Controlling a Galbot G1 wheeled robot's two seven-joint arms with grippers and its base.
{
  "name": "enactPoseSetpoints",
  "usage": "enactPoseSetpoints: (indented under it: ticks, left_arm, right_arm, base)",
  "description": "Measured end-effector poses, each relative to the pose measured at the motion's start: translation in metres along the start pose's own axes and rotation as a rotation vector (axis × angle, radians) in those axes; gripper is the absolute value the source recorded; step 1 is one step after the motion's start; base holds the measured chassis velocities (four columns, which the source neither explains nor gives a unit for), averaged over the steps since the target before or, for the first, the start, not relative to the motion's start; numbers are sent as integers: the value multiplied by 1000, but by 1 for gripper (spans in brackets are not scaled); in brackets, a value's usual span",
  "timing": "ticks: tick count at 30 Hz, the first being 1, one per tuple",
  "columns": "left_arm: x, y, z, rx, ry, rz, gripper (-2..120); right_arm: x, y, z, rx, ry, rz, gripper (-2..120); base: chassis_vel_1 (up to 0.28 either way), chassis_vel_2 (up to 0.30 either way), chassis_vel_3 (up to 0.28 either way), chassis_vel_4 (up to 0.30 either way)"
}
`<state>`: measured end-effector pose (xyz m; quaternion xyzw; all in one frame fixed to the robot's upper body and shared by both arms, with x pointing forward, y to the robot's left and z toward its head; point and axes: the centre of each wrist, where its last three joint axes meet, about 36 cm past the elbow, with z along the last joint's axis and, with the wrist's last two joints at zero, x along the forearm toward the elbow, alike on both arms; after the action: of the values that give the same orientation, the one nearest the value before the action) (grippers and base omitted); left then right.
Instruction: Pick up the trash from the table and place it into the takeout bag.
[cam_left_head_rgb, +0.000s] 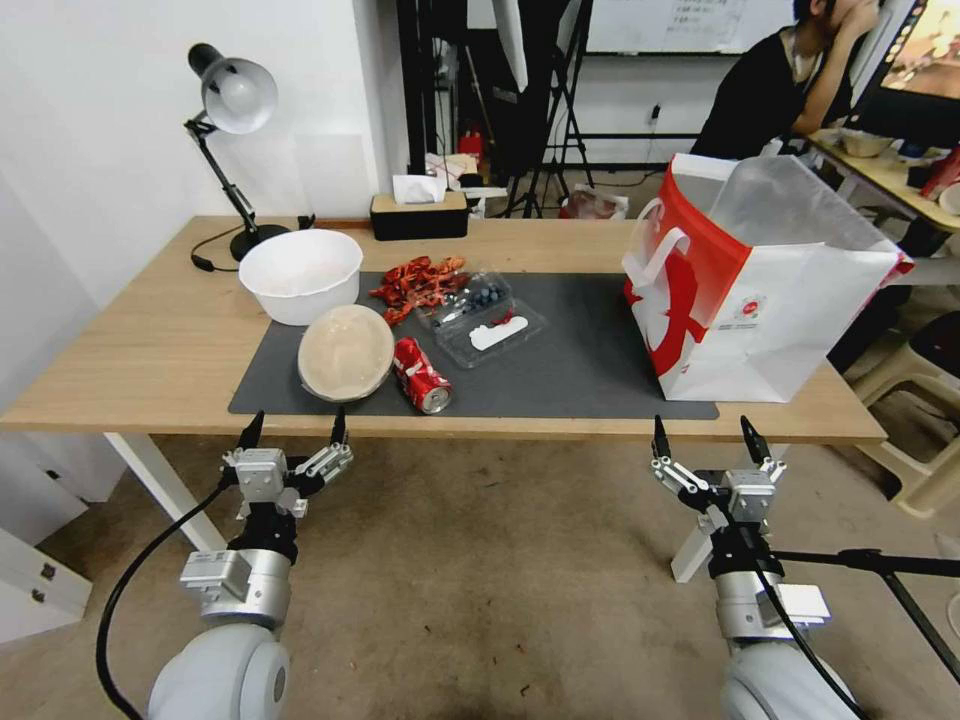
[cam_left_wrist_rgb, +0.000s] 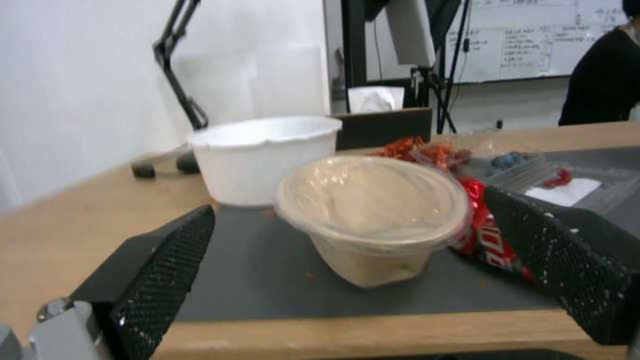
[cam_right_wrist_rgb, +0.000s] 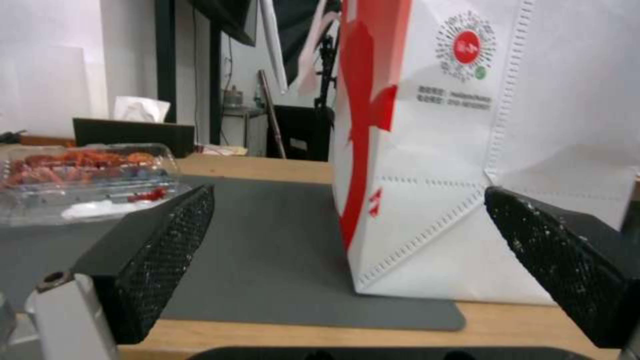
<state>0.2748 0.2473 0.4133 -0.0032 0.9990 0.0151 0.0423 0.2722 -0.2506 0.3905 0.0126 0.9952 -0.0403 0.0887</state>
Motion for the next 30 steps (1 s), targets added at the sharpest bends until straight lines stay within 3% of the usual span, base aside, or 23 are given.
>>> enactPoseSetpoints:
  ticks: [2, 3, 6, 14, 20, 22, 30]
  left_arm:
    - [0, 12, 10, -114, -50, 29, 100]
    - [0, 12, 10, -114, -50, 29, 100]
    - [-9, 25, 18, -251, -95, 94, 100]
    - [-33, 51, 22, -419, -130, 234, 100]
    - [-45, 69, 23, -491, -127, 304, 100]
    - [-56, 83, 23, -553, -128, 363, 100]
    - [-81, 114, 20, -702, -103, 464, 100]
  right_arm:
    - [-8, 9, -2, -13, -11, -27, 100]
    - [-8, 9, -2, -13, -11, -27, 100]
    - [-13, 15, -3, -21, -17, -46, 100]
    - [-12, 20, -2, -27, 2, -55, 100]
    - [-7, 21, 1, -24, 19, -46, 100]
    - [-2, 22, 3, -21, 30, -42, 100]
    - [0, 21, 4, -14, 33, -31, 100]
  base:
    - [0, 0, 0, 0]
    - [0, 0, 0, 0]
    - [0, 0, 0, 0]
    - [0, 0, 0, 0]
    - [0, 0, 0, 0]
    - [0, 0, 0, 0]
    - [0, 0, 0, 0]
